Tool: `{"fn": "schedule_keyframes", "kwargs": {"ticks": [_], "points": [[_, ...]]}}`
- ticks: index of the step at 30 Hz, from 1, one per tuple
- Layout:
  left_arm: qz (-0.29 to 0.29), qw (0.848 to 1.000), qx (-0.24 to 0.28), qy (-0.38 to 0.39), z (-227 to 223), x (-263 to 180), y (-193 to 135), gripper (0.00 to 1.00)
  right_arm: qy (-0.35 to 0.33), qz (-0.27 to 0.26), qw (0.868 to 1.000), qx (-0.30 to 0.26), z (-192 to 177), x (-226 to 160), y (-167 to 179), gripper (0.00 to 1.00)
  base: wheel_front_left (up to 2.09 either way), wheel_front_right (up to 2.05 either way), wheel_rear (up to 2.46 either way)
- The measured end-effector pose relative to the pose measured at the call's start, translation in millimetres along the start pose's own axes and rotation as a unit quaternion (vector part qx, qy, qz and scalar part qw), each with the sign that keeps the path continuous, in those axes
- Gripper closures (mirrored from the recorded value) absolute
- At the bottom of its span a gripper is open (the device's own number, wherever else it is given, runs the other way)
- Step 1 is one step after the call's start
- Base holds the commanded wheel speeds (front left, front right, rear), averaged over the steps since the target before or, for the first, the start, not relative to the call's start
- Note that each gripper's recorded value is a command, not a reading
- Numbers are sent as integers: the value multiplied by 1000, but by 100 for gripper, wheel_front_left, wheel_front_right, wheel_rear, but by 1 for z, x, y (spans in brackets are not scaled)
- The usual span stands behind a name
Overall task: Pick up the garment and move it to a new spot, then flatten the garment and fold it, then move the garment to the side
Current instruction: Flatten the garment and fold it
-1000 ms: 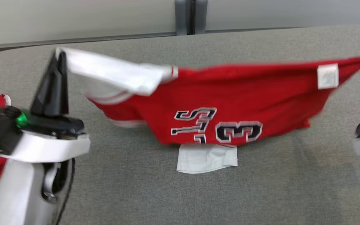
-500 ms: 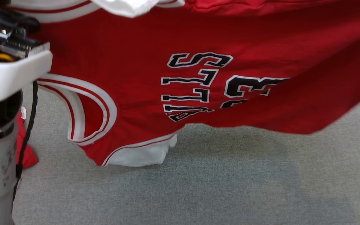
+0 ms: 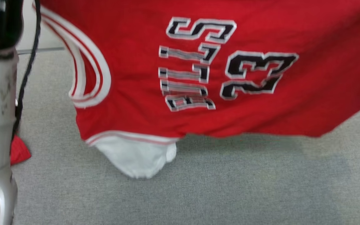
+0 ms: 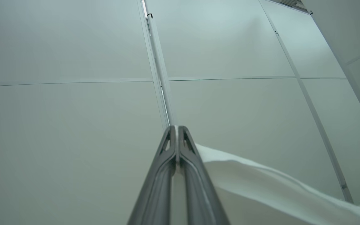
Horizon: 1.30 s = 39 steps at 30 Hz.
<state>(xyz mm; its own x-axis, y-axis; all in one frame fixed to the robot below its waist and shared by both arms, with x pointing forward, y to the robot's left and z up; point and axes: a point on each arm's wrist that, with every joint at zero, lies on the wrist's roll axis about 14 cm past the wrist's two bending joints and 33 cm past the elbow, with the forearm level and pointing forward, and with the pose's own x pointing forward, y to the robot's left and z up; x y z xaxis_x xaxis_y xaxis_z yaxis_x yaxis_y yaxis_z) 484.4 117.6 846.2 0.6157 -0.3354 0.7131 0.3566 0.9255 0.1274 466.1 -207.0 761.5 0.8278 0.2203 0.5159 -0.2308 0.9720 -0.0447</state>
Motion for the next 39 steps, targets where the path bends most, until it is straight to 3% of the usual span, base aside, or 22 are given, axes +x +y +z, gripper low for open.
{"fn": "schedule_keyframes", "kwargs": {"ticks": [11, 14, 17, 23, 27, 33, 39], "points": [[59, 998, -21, 22, -77, 60, 47, 100, -2, 6, 999, 41, -52, 92, 5, 100, 0, 0, 0], [77, 995, -30, 51, -109, 61, 56, 100, 28, 6, 999, 36, -84, 106, 9, 100, 0, 0, 0], [91, 989, -50, 110, -162, 44, 55, 100, 97, 10, 995, 36, -140, 105, 18, 100, 0, 0, 0], [125, 955, -93, 251, -270, -32, 46, 100, 241, 13, 969, 48, -250, 71, 34, 100, 0, 0, 0], [153, 924, -115, 331, -317, -96, 41, 100, 295, 16, 953, 72, -297, 42, 50, 100, 0, 0, 0], [199, 885, -139, 399, -348, -186, 39, 100, 358, -8, 926, 118, -350, -26, 59, 100, 0, 0, 0], [231, 867, -151, 416, -334, -252, 32, 100, 405, -31, 902, 145, -364, -101, 61, 100, 0, 0, 0]]}}
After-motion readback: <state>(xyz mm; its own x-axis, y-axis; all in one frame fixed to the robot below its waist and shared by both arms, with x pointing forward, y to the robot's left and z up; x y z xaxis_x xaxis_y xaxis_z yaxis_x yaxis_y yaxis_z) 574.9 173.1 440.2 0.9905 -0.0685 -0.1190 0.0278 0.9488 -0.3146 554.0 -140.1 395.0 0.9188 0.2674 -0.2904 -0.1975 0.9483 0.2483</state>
